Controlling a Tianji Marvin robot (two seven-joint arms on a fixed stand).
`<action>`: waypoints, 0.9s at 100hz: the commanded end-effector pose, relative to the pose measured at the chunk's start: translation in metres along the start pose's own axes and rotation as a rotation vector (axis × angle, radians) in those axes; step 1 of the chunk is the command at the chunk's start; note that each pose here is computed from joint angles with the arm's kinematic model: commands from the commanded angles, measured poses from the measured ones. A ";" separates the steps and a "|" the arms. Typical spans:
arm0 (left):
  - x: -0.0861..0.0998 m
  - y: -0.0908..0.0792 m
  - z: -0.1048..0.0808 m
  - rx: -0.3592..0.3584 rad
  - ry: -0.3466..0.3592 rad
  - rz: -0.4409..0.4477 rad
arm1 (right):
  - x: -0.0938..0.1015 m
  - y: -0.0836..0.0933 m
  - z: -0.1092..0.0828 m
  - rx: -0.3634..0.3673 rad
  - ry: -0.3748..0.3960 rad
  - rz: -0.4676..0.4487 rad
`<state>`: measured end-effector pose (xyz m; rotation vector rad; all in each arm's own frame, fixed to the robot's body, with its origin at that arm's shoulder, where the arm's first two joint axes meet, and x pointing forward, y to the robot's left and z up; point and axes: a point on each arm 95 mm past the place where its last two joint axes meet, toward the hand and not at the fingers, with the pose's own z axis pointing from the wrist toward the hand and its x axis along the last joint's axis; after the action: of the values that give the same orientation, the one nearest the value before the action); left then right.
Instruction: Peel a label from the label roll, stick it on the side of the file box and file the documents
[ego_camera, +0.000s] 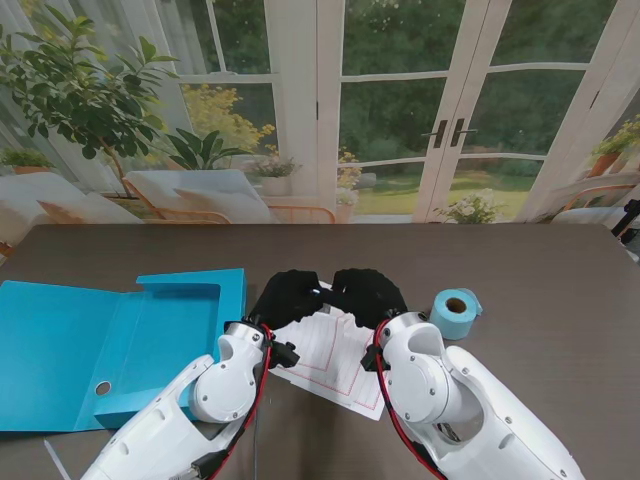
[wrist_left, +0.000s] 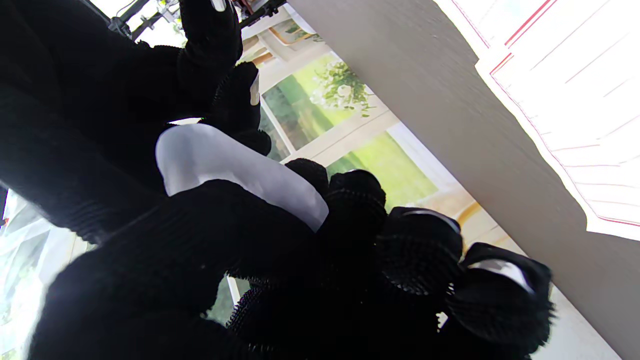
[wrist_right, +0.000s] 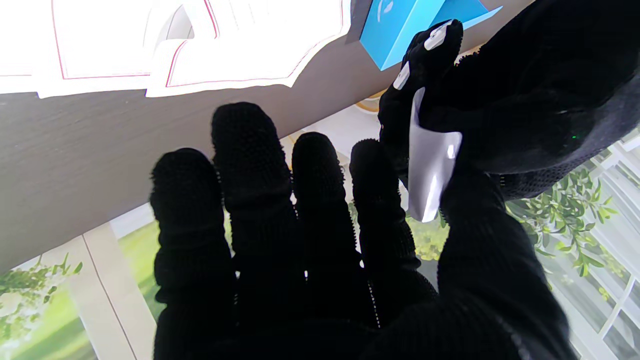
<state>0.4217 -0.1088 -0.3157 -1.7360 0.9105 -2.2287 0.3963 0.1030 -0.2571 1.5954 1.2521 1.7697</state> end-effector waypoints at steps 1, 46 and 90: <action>0.007 -0.002 0.002 -0.002 0.019 -0.008 | -0.002 -0.008 -0.004 0.037 -0.004 0.011; 0.008 -0.004 0.001 0.007 0.030 -0.015 | -0.003 -0.009 -0.007 0.056 0.012 0.013; 0.010 -0.007 -0.001 0.009 0.039 -0.016 | -0.006 -0.008 -0.007 0.078 0.009 -0.002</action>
<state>0.4174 -0.1033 -0.3158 -1.7300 0.8994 -2.2372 0.3927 0.1008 -0.2549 1.5996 1.2987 1.7836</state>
